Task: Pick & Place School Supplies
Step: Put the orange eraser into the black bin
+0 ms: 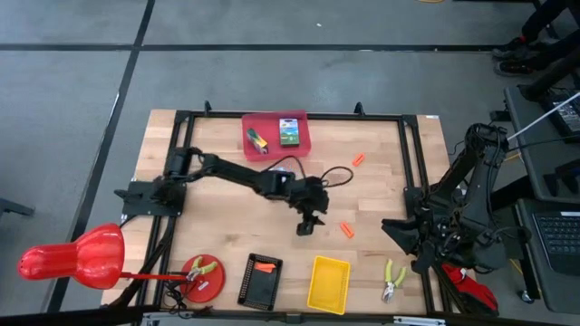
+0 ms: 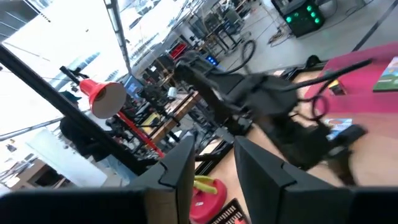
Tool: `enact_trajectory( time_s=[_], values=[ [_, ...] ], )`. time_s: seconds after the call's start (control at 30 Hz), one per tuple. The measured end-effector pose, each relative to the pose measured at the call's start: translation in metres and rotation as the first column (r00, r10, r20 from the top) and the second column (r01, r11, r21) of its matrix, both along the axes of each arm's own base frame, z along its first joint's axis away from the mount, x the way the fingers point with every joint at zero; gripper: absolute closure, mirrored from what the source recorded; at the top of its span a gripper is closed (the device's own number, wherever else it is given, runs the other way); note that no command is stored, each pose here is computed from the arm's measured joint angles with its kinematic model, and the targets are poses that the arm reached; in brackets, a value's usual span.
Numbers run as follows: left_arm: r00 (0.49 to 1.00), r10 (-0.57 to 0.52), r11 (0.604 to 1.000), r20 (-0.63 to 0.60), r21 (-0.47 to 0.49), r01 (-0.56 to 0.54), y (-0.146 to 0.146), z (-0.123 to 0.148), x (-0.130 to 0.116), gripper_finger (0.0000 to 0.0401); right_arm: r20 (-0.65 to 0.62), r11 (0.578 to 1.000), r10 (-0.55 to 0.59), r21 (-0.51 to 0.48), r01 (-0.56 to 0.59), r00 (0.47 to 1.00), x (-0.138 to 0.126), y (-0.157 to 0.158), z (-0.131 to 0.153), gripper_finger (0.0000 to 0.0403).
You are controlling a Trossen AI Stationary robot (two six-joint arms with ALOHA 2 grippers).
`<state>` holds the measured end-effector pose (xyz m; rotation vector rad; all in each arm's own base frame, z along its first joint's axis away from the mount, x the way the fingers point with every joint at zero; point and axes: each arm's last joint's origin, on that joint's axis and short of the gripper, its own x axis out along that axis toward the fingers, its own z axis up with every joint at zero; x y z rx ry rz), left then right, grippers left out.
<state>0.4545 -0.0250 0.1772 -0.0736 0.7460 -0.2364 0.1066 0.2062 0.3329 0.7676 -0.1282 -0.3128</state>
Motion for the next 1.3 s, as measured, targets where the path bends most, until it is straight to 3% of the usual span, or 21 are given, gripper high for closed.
enact_trajectory(
  time_s=[0.07, 0.17, 0.4, 0.5, 0.63, 0.77, 0.87, 1.0, 1.17, 1.3],
  values=[
    [1.000, -0.023, 0.999, 0.013, 0.041, 0.022, 0.007, -0.004, 0.009, 0.0219, 0.001, 1.000, 0.023, 0.001, -0.023, 1.000, 0.000, 0.001, 0.000, 0.0286],
    [1.000, 0.014, 1.000, -0.004, 0.024, -0.014, 0.018, -0.006, 0.017, 0.0219, 0.010, 0.997, 0.071, 0.023, -0.071, 0.997, 0.000, 0.002, 0.000, 0.0286],
    [0.997, 0.051, 0.999, -0.054, 0.003, -0.051, 0.035, 0.007, 0.008, 0.0219, -0.004, 0.969, 0.235, 0.084, -0.233, 0.972, 0.013, 0.002, -0.009, 0.0293],
    [0.995, 0.050, 0.999, -0.085, 0.015, -0.049, 0.036, 0.023, -0.002, 0.0219, -0.085, 0.960, 0.267, 0.107, -0.258, 0.960, 0.030, -0.008, -0.023, 0.0303],
    [0.989, 0.052, 0.996, -0.142, 0.085, -0.040, 0.032, 0.048, -0.022, 0.0219, -0.270, 0.929, 0.357, 0.206, -0.308, 0.894, 0.058, -0.029, -0.043, 0.0307],
    [0.961, 0.087, 0.977, -0.264, 0.212, -0.030, 0.027, 0.069, -0.050, 0.0219, -0.412, 0.936, 0.327, 0.262, -0.233, 0.851, 0.072, -0.052, -0.057, 0.0307],
    [0.938, 0.135, 0.963, -0.320, 0.265, -0.048, 0.024, 0.086, -0.070, 0.0219, -0.554, 0.929, 0.322, 0.339, -0.145, 0.768, 0.077, -0.070, -0.071, 0.0307],
    [0.942, 0.180, 0.956, -0.284, 0.277, -0.099, 0.014, 0.117, -0.092, 0.0219, -0.729, 0.922, 0.343, 0.380, -0.066, 0.593, 0.085, -0.083, -0.094, 0.0307],
    [0.949, 0.244, 0.942, -0.202, 0.280, -0.183, -0.002, 0.150, -0.118, 0.0219, -0.796, 0.938, 0.333, 0.334, -0.092, 0.506, 0.102, -0.080, -0.116, 0.0308],
    [0.935, 0.307, 0.926, -0.179, 0.284, -0.250, -0.014, 0.166, -0.137, 0.0219, -0.867, 0.949, 0.312, 0.307, -0.077, 0.389, 0.113, -0.077, -0.143, 0.0308]
  ],
)
